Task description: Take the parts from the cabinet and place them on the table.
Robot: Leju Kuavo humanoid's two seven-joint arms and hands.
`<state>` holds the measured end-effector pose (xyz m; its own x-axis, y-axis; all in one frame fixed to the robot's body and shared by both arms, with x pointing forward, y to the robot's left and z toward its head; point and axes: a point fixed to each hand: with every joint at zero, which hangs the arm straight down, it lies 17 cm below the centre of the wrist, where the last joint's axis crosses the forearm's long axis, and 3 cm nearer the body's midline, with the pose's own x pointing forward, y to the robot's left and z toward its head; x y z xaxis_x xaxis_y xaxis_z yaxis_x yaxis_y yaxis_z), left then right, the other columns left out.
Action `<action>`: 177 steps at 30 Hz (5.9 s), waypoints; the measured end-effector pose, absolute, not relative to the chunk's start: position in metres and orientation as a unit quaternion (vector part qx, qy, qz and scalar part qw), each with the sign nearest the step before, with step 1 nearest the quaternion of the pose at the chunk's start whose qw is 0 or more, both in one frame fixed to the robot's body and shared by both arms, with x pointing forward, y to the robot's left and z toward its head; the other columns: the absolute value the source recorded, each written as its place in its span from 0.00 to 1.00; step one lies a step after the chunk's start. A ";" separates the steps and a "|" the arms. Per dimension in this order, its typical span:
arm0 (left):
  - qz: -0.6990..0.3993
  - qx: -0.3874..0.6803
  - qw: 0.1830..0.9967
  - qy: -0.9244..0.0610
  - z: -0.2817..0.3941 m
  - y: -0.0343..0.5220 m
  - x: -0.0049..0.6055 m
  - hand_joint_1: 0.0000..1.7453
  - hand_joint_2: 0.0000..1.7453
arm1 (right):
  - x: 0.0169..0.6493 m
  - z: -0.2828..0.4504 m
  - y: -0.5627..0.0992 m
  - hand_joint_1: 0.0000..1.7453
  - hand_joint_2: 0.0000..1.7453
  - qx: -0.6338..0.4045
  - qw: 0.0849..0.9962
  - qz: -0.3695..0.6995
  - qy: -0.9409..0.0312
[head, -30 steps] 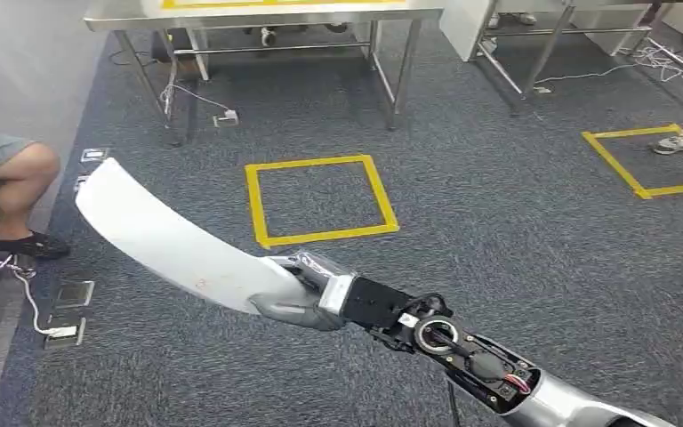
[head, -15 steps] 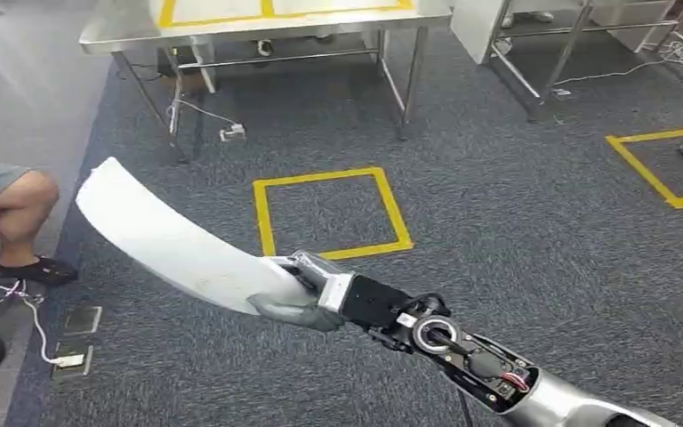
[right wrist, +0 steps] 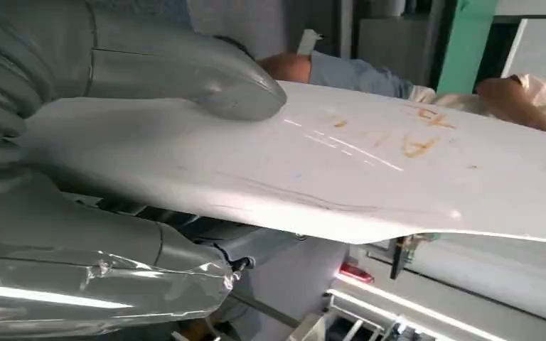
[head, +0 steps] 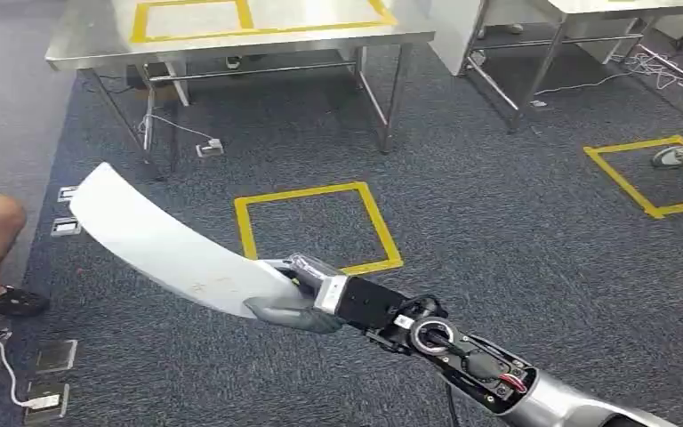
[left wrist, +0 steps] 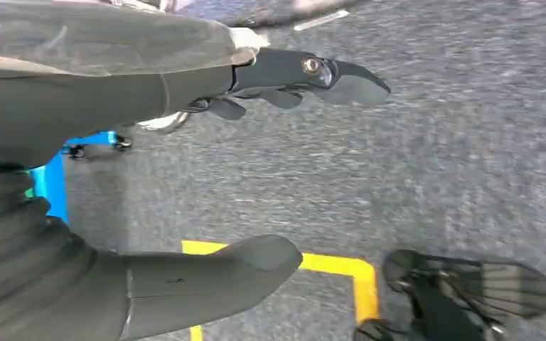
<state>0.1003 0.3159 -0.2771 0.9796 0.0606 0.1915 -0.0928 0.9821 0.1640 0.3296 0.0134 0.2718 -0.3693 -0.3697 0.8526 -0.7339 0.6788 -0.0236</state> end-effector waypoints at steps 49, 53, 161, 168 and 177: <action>0.045 0.086 0.991 -0.093 -0.277 0.313 0.100 0.00 1.00 | 0.327 0.281 0.018 0.99 1.00 0.355 0.425 0.216 -0.804; 0.046 0.090 0.991 -0.086 -0.278 0.315 0.094 0.00 1.00 | 0.327 0.278 0.019 0.99 1.00 0.355 0.429 0.217 -0.802; 0.026 0.085 0.989 -0.119 -0.274 0.315 0.116 0.00 1.00 | 0.396 0.293 0.058 0.99 1.00 0.271 0.419 0.293 -0.815; 0.027 0.085 0.989 -0.119 -0.274 0.315 0.116 0.00 1.00 | 0.402 0.284 0.072 0.99 1.00 0.272 0.430 0.300 -0.807; 0.029 0.087 0.989 -0.120 -0.274 0.318 0.116 0.00 1.00 | 0.401 0.292 0.090 0.99 1.00 0.283 0.423 0.303 -0.806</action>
